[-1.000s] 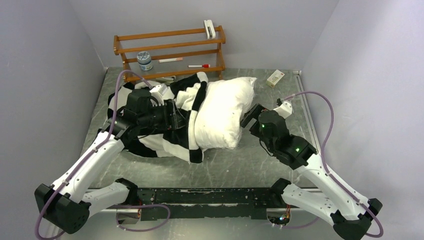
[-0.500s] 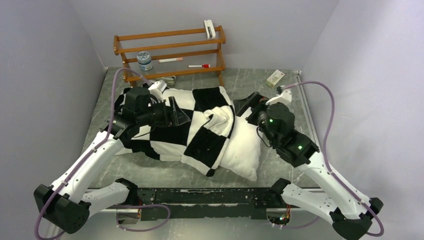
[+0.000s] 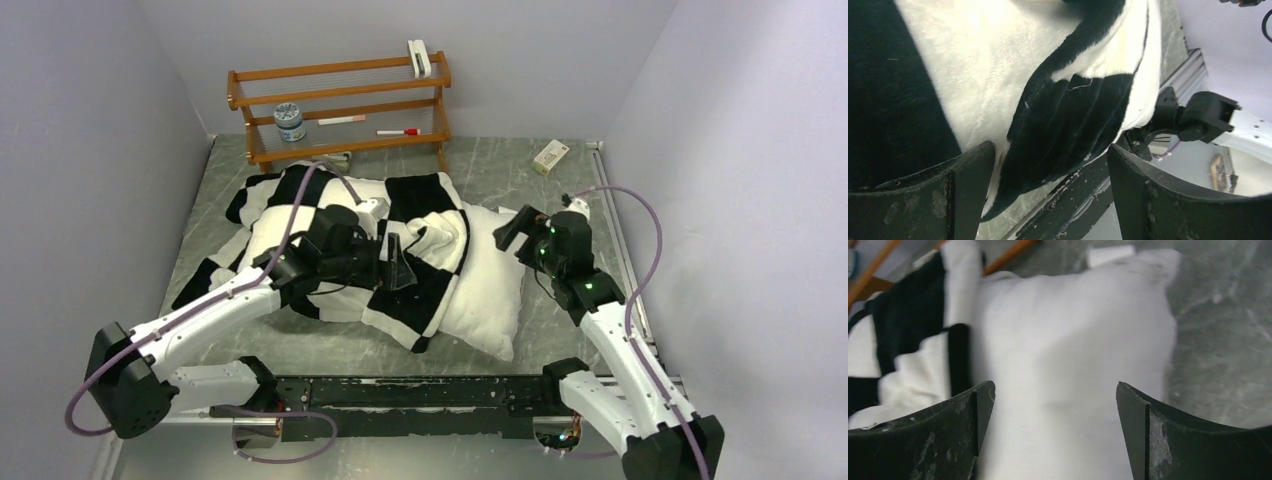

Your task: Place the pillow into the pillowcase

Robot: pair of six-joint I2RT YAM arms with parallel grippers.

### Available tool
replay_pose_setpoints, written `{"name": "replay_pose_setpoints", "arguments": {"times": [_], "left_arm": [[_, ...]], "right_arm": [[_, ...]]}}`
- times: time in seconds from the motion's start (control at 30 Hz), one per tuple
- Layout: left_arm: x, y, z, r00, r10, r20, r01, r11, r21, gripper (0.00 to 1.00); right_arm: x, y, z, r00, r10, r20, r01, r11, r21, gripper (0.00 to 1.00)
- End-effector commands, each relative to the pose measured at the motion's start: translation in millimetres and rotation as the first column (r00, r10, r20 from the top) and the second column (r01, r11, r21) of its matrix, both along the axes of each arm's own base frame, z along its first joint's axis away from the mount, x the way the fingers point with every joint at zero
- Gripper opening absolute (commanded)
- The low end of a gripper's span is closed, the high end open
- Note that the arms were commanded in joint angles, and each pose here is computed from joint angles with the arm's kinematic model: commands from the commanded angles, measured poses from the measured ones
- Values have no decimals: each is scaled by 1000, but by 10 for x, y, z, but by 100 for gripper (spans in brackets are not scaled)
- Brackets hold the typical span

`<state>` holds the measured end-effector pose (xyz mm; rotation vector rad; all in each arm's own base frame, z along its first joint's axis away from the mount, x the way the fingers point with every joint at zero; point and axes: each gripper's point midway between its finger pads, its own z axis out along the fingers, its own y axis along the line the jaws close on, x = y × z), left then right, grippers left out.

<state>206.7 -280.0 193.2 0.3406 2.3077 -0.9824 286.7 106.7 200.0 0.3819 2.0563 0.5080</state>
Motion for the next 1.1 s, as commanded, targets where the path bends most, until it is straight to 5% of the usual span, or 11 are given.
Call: {"name": "replay_pose_setpoints", "arguments": {"times": [0.0, 0.13, 0.23, 0.3, 0.5, 0.87, 1.07], "left_arm": [[164, -101, -181, 995, 41, 89, -44, 999, 32, 86], [70, -379, -120, 996, -24, 91, 28, 999, -42, 70], [-61, -658, 141, 990, -86, 115, 101, 987, -129, 20], [-181, -908, 470, 981, -124, 146, 155, 962, -224, 5], [-677, -1768, 1121, 943, -272, 191, 330, 840, -430, 5], [-1265, -2833, 1317, 876, -431, 217, 476, 697, -536, 5], [-1337, -2933, 1164, 878, -435, 198, 470, 709, -526, 5]], "right_arm": [[-91, -174, -343, 998, 36, -45, -33, 998, 61, 94], [-231, -17, -632, 987, 141, -79, -118, 963, 242, 89], [-308, 109, -601, 986, 166, -21, -148, 927, 345, 84], [-336, 182, -574, 984, 177, 10, -165, 897, 411, 77], [-398, 345, -576, 980, 197, 38, -182, 794, 580, 47], [-507, 629, -468, 980, 190, 59, -180, 718, 672, 40], [-607, 901, -493, 967, 248, 49, -214, 702, 679, 39]]}}
